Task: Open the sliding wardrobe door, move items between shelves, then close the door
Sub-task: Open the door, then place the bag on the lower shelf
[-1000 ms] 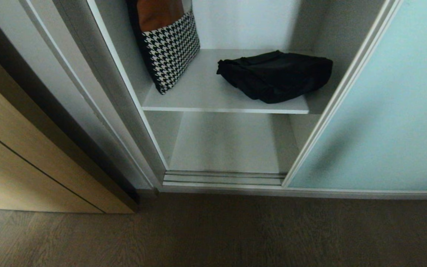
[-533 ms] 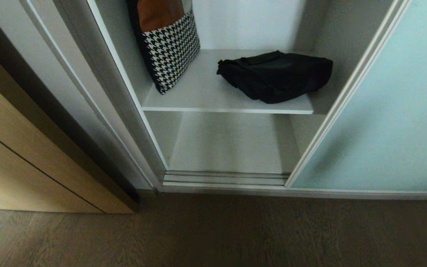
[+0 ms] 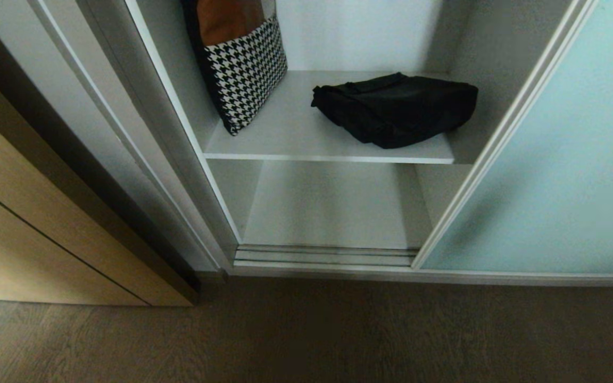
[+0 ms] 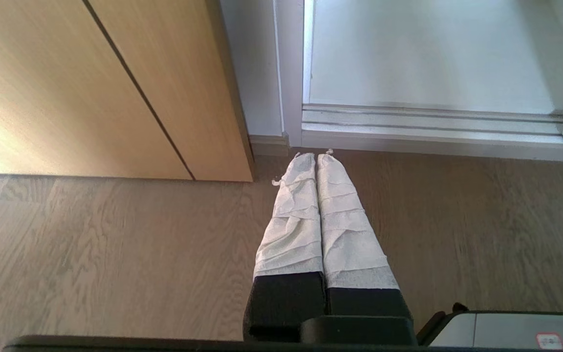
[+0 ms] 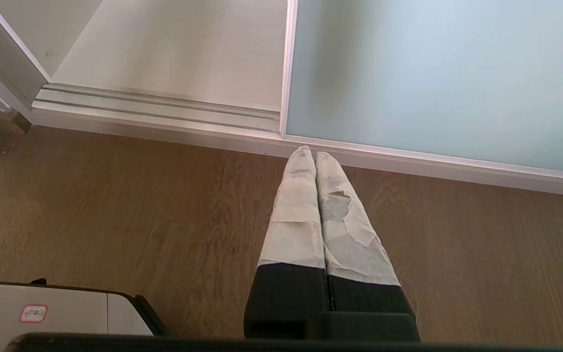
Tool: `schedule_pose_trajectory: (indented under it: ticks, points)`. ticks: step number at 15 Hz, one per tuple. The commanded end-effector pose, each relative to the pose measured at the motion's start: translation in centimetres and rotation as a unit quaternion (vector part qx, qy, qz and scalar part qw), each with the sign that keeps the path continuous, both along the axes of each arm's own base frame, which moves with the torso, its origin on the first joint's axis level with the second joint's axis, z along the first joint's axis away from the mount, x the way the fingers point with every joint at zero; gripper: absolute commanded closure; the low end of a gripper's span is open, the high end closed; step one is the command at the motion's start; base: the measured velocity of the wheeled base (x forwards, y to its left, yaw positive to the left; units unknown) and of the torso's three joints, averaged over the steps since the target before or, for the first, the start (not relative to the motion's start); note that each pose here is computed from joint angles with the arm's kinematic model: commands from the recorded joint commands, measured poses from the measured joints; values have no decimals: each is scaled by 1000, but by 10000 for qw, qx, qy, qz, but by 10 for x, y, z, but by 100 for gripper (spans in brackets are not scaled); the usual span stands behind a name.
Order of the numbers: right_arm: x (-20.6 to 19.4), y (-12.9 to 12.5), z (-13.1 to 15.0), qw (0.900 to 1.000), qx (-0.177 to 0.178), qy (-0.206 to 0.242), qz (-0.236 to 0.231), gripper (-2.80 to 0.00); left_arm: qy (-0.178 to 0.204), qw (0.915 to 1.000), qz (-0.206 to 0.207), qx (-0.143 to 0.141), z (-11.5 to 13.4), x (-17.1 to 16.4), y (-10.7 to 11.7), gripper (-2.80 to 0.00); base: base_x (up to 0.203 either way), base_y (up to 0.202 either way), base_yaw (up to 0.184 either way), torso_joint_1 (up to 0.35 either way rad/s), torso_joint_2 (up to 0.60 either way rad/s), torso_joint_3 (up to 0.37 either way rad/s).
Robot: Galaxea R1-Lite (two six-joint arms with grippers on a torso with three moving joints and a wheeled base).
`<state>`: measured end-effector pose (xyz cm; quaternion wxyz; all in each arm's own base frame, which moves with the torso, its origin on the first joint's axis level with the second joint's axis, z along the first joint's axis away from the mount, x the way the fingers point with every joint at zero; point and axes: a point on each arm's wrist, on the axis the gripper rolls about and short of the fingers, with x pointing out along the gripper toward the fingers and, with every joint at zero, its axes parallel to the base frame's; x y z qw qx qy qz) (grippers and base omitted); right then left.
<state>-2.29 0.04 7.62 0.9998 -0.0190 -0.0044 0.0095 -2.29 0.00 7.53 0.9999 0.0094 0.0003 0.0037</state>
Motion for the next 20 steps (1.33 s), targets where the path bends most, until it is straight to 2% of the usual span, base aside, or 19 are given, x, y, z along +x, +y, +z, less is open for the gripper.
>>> schedule_pose_trajectory:
  ticks: [1,14,20]
  points:
    - [0,0,0,10000,-2,-4,4,0,13,10000,1,-2,0,0,0,0,0,0,0,0,0,0]
    - [0,0,0,10000,-2,-4,4,0,21,10000,-7,6,0,0,0,0,0,0,0,0,0,0]
    - [0,0,0,10000,-2,-4,4,0,14,10000,-7,-17,0,0,0,0,1,166,0,2,4,3]
